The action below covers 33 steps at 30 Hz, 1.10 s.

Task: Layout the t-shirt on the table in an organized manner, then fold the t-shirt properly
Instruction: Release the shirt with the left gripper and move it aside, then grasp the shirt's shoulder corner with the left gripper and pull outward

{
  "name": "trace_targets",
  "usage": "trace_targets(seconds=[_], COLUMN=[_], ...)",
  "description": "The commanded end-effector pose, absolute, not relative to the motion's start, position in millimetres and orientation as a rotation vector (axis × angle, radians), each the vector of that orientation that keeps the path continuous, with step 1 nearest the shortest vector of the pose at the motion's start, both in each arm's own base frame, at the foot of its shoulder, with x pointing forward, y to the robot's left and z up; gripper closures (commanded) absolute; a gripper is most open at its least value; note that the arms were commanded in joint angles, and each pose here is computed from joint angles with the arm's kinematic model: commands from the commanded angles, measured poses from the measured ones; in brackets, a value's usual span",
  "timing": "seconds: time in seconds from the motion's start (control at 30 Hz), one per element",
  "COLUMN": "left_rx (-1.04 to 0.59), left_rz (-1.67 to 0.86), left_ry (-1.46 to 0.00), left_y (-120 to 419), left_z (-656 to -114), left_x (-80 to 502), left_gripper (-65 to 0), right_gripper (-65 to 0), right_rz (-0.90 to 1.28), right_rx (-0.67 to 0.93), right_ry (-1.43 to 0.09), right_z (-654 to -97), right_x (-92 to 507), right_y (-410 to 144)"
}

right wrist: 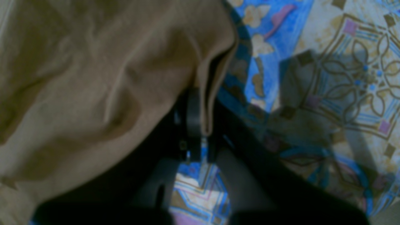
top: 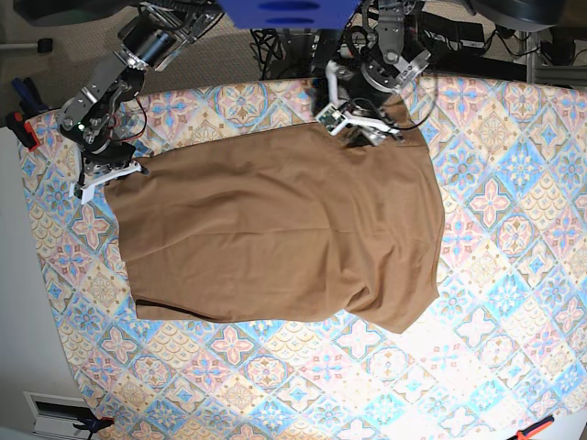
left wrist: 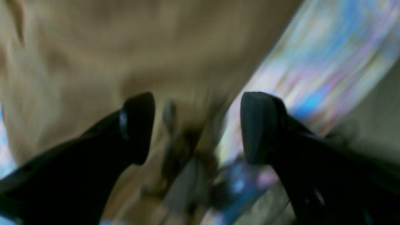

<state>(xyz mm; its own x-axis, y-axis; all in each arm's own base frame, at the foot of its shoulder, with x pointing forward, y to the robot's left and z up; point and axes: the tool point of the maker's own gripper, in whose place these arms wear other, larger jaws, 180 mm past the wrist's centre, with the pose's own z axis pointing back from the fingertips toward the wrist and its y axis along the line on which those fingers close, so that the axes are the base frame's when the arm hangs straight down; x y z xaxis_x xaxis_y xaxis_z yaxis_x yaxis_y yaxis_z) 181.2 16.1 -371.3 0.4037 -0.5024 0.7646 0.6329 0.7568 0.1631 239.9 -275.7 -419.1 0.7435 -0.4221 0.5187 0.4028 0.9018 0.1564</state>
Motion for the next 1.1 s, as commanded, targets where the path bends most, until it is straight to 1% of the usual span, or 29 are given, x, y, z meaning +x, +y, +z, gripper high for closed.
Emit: trace_targets(seconds=[0.0, 0.13, 0.2, 0.23, 0.33, 0.5, 0.6, 0.7, 0.8, 0.93, 1.07], left_rx=[-0.214, -0.384, -0.424, -0.428, -0.412, -0.368, -0.353, -0.403, -0.408, -0.265, -0.183], left_rz=[-0.68, -0.552, -0.506, -0.483, -0.387, -0.139, -0.147, -0.165, -0.183, -0.13, -0.09], left_ry=[-1.007, -1.181, -1.216, -1.211, -1.188, -1.182, -1.114, -1.015, -0.924, -0.879, -0.747], left_y=[6.8, -10.2, -10.4, -6.4, 19.3, 94.6, 140.9, 177.9, 203.8, 243.9, 259.5], left_z=[-350.6, -314.9, -304.9, -305.2, -310.0, -312.3, -313.9, -307.6, -304.2, -313.7, -353.0], left_x=[189.7, 202.4, 211.7, 214.1, 219.6, 223.3, 216.0, 200.6, 182.2, 167.1, 146.6], left_gripper=[-42.1, -42.0, -42.0, -42.0, -42.0, -42.0, -42.0, -42.0, -42.0, -42.5, -42.2], right_gripper=[0.0, 0.0, 0.0, 0.0, 0.0, 0.0, 0.0, 0.0, 0.0, 0.0, 0.0], right_rz=[-0.448, -0.423, -0.415, -0.412, -0.406, -0.411, -0.411, -0.411, -0.41, -0.41, -0.41], right_rx=[0.031, 0.061, 0.063, 0.065, 0.075, 0.086, 0.086, 0.086, 0.085, 0.085, 0.084], right_ry=[-0.602, -0.573, -0.597, -0.609, -0.621, -0.604, -0.604, -0.604, -0.602, -0.602, -0.602], right_z=[-412.6, -424.7, -424.8, -425.3, -429.4, -436.3, -436.3, -436.3, -436.3, -436.3, -436.5], right_x=[246.3, 248.6, 254.3, 256.9, 260.8, 258.5, 258.5, 258.5, 258.3, 258.3, 257.9], right_y=[-278.2, -265.5, -263.5, -262.4, -258.2, -255.8, -255.8, -255.8, -256.3, -256.3, -256.4])
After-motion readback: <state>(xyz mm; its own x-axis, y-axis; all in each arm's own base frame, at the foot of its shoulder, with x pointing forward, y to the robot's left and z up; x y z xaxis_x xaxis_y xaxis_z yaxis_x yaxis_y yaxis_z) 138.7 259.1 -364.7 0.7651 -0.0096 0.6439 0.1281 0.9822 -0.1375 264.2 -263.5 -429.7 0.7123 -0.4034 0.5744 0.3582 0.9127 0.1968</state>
